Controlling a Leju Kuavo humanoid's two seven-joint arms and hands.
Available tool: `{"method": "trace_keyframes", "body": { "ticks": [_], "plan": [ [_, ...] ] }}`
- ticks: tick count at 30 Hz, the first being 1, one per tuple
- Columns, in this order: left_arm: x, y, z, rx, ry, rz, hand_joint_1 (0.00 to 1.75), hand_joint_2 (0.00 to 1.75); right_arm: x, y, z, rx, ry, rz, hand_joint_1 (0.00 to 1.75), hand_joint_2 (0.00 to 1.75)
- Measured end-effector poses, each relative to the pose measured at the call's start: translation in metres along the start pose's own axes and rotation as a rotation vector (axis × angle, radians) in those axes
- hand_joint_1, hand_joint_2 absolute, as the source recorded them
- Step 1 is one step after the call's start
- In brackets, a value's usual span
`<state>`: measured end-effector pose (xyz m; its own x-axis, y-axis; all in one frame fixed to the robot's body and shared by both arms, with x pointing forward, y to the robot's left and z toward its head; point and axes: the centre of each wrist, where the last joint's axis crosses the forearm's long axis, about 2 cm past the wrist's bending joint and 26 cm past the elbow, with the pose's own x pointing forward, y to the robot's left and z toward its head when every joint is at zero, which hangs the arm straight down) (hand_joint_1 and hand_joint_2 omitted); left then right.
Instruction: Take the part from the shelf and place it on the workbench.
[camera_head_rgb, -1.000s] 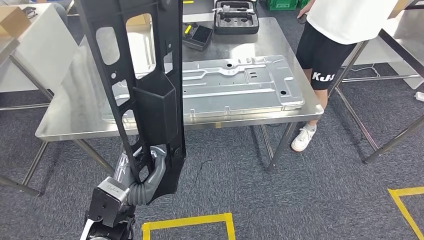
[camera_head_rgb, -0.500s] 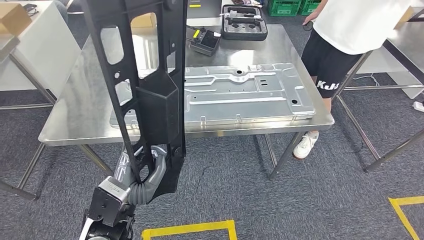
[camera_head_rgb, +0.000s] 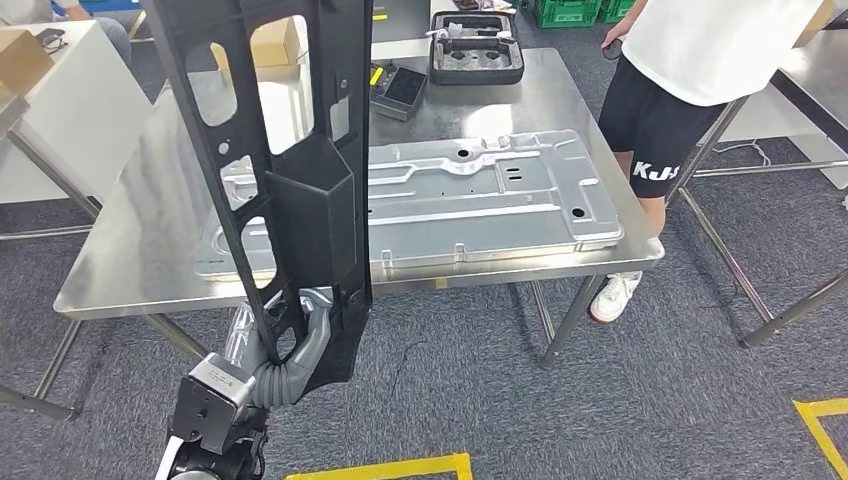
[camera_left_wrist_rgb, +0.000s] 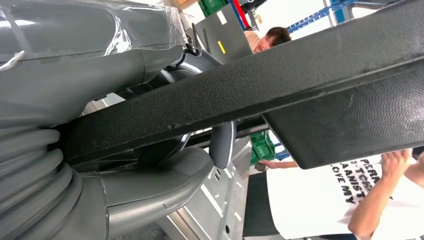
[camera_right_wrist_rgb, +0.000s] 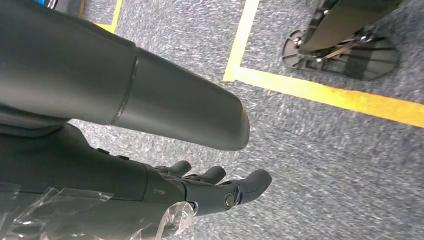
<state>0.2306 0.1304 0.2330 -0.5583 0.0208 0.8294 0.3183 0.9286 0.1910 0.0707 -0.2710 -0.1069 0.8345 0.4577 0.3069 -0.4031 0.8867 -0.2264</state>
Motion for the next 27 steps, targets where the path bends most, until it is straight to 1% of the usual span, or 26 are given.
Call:
{"method": "trace_keyframes", "body": {
  "ticks": [11,19,27],
  "plan": [
    [0.0022,0.0006,-0.0012,0.000,-0.011,-0.003,1.75,1.75,0.0035,-0.0004,-0.0006,0.004,0.001,0.006,0.00,0.00],
    [0.0021,0.0000,-0.0003,-0.001,-0.008,-0.004,1.75,1.75,-0.0030,0.0018,0.0008,0.011,0.016,0.009,0.00,0.00],
    [0.0047,0.0007,-0.0047,-0.009,-0.062,-0.019,1.75,1.75,-0.0002,0.0004,0.0001,0.014,0.004,0.038,0.00,0.00]
  ]
}}
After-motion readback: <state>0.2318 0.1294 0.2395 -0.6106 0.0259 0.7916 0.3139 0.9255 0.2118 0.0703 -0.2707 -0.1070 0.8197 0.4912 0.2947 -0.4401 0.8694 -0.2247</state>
